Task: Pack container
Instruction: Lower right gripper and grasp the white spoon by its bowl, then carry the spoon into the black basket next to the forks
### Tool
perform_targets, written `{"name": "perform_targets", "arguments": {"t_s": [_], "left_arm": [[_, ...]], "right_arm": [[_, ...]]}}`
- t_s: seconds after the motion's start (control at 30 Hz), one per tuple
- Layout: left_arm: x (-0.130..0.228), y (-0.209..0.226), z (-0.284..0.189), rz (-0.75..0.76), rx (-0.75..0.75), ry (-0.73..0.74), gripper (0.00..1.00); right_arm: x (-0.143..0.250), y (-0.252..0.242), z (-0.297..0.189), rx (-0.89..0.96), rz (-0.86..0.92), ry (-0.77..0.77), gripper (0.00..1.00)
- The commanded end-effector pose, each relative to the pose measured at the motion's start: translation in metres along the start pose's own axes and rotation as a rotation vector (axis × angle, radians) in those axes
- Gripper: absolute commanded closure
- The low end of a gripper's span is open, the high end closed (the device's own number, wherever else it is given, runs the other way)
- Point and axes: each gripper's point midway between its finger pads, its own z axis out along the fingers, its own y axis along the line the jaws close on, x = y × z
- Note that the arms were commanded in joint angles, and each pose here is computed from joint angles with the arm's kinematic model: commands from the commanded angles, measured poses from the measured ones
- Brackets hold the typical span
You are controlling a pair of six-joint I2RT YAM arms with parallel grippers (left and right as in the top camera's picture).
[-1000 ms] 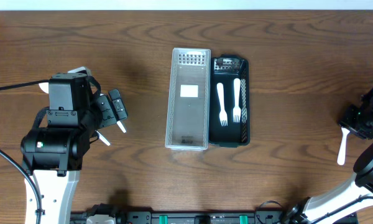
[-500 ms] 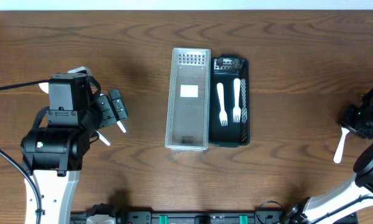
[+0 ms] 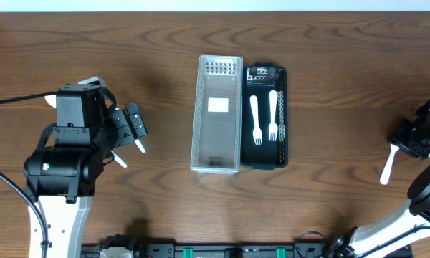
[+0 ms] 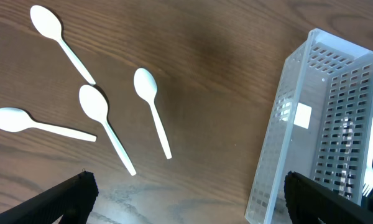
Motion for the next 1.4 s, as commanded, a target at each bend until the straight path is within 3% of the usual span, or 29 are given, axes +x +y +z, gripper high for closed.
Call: {"name": "perform_targets", "arguments": {"t_s": [0.0, 0.27, 0.7, 1.17, 1.37], "left_arm": [[-0.005, -0.001, -0.004, 0.018, 0.002, -0.014, 0.02], [-0.005, -0.001, -0.004, 0.018, 0.002, -0.014, 0.02], [-0.005, -0.001, -0.004, 0.018, 0.002, -0.014, 0.02], [-0.005, -0.001, -0.004, 0.018, 0.002, -0.014, 0.02], [-0.005, -0.001, -0.004, 0.018, 0.002, -0.014, 0.02]], "right_arm": [[0.014, 0.003, 0.013, -0.040, 0.025, 0.059, 0.73], [0.012, 0.004, 0.007, -0.042, 0.047, 0.052, 0.99], [-0.001, 0.048, -0.033, -0.062, -0.065, -0.056, 0.99], [0.043, 0.231, -0.150, -0.186, -0.481, -0.207, 0.99], [0.068, 0.304, -0.206, -0.241, -0.544, -0.291, 0.99]]}}
